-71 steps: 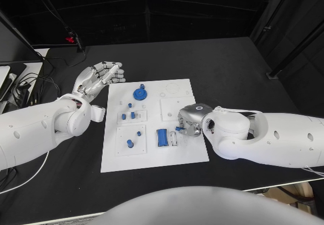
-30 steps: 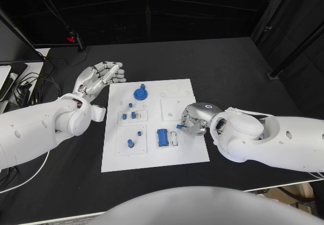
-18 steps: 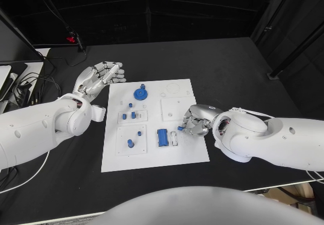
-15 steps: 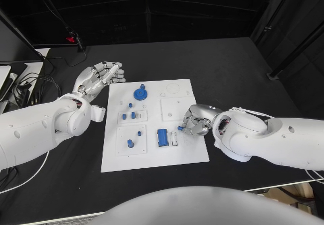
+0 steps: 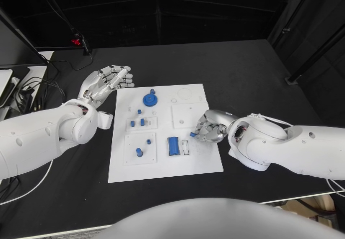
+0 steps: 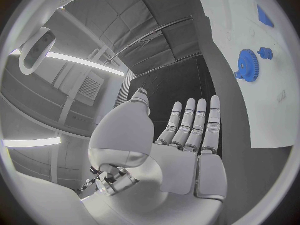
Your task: Assemble the parts on the task board
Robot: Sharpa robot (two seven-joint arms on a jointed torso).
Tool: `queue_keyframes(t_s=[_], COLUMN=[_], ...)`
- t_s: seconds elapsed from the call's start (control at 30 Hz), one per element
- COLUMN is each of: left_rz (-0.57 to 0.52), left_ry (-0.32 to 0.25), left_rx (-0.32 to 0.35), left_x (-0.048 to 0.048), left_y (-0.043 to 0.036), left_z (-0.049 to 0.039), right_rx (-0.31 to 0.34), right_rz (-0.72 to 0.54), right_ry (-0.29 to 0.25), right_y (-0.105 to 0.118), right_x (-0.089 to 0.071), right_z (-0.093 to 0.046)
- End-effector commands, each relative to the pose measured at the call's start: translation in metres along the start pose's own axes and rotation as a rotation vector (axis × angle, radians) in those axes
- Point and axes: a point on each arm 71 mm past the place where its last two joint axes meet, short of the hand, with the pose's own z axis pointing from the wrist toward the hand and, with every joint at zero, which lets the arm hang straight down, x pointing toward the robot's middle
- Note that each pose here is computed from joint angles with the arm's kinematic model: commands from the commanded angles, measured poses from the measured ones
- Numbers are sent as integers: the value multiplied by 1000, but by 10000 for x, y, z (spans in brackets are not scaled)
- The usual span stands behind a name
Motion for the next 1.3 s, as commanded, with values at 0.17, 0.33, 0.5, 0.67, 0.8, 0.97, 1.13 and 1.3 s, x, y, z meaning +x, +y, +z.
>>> queue_keyframes(t_s=[0.17,0.33,0.5,0.67,0.8,0.97,1.13,1.3], left_rz=[-6,-7,-8,-7,-8,-8,-8,-8], left_ry=[4,7,8,7,9,8,9,9], left_rx=[8,8,7,7,7,7,7,7], left_x=[1,9,17,16,23,24,27,30], left_y=[-12,-10,-9,-8,-9,-8,-8,-8], left_z=[7,13,18,20,23,24,26,27], right_rx=[9,21,42,62,71,81,112,128], right_rz=[140,209,267,321,349,366,407,439], right_ry=[56,91,125,161,171,180,205,217], right_y=[-7,-17,-31,-32,-30,-20,-19,-11], right_x=[24,33,48,76,88,103,136,156], right_z=[-33,-54,-55,-48,-32,-11,26,48])
